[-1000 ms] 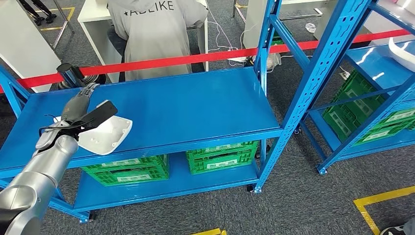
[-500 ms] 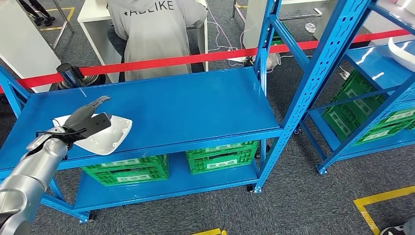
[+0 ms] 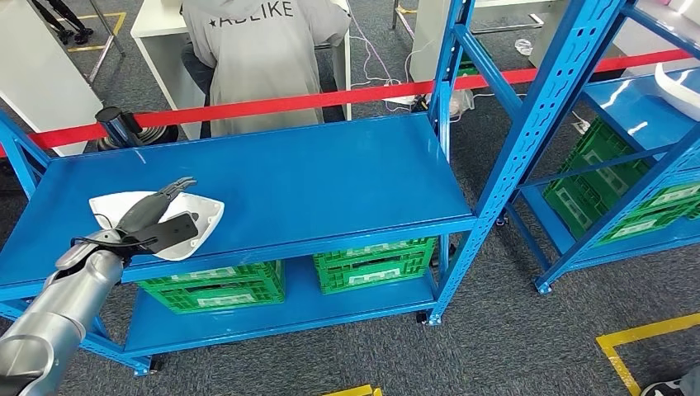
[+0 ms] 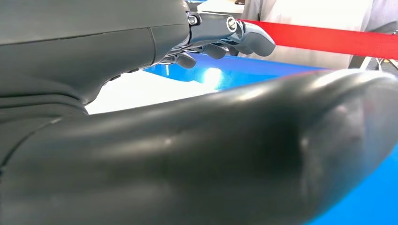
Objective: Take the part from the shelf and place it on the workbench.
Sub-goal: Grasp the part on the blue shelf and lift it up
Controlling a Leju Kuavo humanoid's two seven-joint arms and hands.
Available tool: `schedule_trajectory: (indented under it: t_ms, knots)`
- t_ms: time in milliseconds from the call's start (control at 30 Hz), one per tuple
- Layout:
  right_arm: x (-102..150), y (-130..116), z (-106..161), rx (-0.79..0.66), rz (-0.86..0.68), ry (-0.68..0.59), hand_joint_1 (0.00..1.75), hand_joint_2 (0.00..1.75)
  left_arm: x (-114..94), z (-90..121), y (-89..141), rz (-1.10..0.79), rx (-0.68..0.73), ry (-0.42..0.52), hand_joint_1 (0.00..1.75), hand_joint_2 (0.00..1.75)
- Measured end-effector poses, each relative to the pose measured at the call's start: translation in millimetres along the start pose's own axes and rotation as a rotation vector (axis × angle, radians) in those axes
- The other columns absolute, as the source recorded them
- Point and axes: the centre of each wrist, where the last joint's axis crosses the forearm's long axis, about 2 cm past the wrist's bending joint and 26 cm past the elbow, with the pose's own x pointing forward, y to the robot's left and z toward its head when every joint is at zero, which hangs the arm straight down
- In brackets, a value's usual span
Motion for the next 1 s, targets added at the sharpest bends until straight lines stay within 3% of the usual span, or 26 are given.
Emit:
schedule_trajectory:
  t_ms: [200,367,667,1000]
  knots:
    - [0.1,-0.2,0.0,-0.004,0.0,0.002,0.0,0.0,4.6,-2.3,-12.7,-0.051,0.079,0.06,0.0,0.0]
    - [0.2,-0.2,0.0,-0.005,0.01,-0.002,0.0,0.0,18.6,-13.9,-15.5,-0.04,0.179,0.057,0.0,0.0]
    - [0.2,0.1,0.0,0.004,0.023,-0.017,0.0,0.0,45.0,-36.9,1.4,-0.024,0.286,0.052,0.0,0.0]
    - [0.2,0.2,0.0,0.006,0.038,-0.001,0.0,0.0,49.3,-42.2,12.9,-0.067,0.291,0.153,0.0,0.0]
